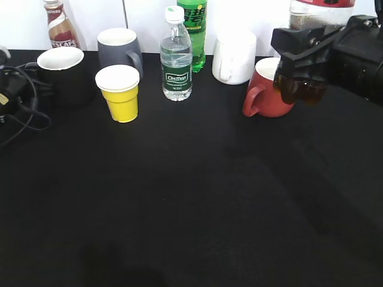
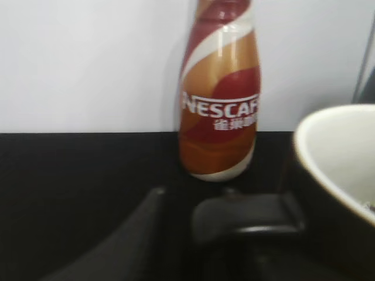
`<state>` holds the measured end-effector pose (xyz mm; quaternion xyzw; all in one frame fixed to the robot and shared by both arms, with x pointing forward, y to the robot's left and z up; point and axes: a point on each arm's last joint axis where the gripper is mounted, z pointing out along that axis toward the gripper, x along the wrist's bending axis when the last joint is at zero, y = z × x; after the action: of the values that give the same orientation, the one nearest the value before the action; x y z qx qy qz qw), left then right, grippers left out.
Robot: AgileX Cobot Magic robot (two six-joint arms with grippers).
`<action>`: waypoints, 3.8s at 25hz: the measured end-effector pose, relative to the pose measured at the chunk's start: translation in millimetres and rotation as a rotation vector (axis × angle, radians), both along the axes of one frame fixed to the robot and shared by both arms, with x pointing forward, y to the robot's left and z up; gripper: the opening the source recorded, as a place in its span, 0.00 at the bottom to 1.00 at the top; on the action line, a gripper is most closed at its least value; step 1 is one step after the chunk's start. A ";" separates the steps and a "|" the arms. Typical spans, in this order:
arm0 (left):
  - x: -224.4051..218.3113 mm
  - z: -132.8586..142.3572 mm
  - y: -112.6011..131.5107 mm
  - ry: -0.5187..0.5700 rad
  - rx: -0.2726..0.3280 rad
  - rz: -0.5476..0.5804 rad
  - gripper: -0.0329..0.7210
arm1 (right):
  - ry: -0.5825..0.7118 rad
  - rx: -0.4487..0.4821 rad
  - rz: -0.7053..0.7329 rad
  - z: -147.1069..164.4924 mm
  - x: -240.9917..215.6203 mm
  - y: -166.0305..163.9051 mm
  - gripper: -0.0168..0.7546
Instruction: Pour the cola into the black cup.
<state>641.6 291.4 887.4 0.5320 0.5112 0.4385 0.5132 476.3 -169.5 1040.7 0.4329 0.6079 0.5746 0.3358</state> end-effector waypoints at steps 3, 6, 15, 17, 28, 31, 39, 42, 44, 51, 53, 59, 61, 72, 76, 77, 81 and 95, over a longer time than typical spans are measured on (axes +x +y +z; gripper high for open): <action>-25.5 -0.2 0.5 0.041 -0.006 0.006 0.48 | 0.000 0.000 0.000 0.0 0.0 0.0 0.52; -71.4 9.2 0.8 0.114 -0.004 0.007 0.48 | -0.004 0.002 -0.110 0.4 12.9 -26.7 0.52; -158.7 108.1 -8.5 0.303 0.040 -0.004 0.48 | -0.124 0.004 -0.419 -70.2 110.8 -115.6 0.52; -161.4 104.6 -11.8 0.353 0.049 -0.015 0.48 | -0.092 -0.025 -0.356 -102.4 140.2 -108.8 0.52; -160.6 106.7 -12.9 0.328 0.047 -0.021 0.48 | -0.102 -0.026 -0.308 -151.0 178.5 -103.1 0.76; -160.5 106.8 -12.9 0.326 0.047 -0.021 0.48 | -0.078 -0.029 -0.308 -149.8 166.3 -103.8 0.80; -183.7 134.9 -7.5 0.478 0.057 0.018 0.48 | 0.257 -0.070 -0.208 -94.1 88.4 -99.1 0.79; -194.6 153.5 -6.0 0.752 0.027 0.051 0.48 | 0.588 -0.225 -0.254 -79.6 52.3 -95.5 0.78; -205.5 168.2 -8.3 0.958 -0.008 0.048 0.48 | 0.820 -0.434 -0.270 -74.8 17.8 -72.3 0.78; -292.1 213.7 -11.4 0.884 0.049 -0.127 0.51 | 0.864 -0.444 -0.022 25.0 -69.0 -53.2 0.78; -318.6 225.7 -7.4 0.756 0.074 -0.119 0.51 | 0.752 -0.388 -0.023 52.0 -102.0 -69.0 0.78; -360.7 173.6 0.8 0.645 0.122 -0.082 0.51 | 0.576 -0.330 -0.023 14.8 -182.8 -109.2 0.78; -359.8 165.7 1.6 0.669 0.134 -0.077 0.51 | 0.551 -0.347 -0.007 11.7 -189.9 -112.3 0.78; -359.8 165.0 1.8 0.671 0.136 -0.076 0.51 | 0.566 -0.363 0.042 7.6 -193.1 -110.0 0.78; -363.9 166.2 2.4 0.643 0.133 -0.069 0.51 | 0.570 -0.336 -0.023 8.1 -193.6 -113.4 0.78; -369.4 167.4 3.0 0.609 0.130 -0.062 0.50 | 0.577 -0.300 -0.122 8.6 -193.7 -118.3 0.78; -397.6 170.9 5.1 0.432 0.119 -0.042 0.45 | 0.478 -0.179 -0.439 13.5 -214.9 -131.7 0.78; -411.3 169.8 6.0 0.349 0.116 -0.037 0.35 | 0.308 -0.140 -0.454 14.8 -242.8 -129.9 0.78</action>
<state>230.3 297.4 1057.3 0.6380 0.5565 0.3589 0.3930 233.5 -299.4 1055.5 0.6160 0.5774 0.3689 0.3887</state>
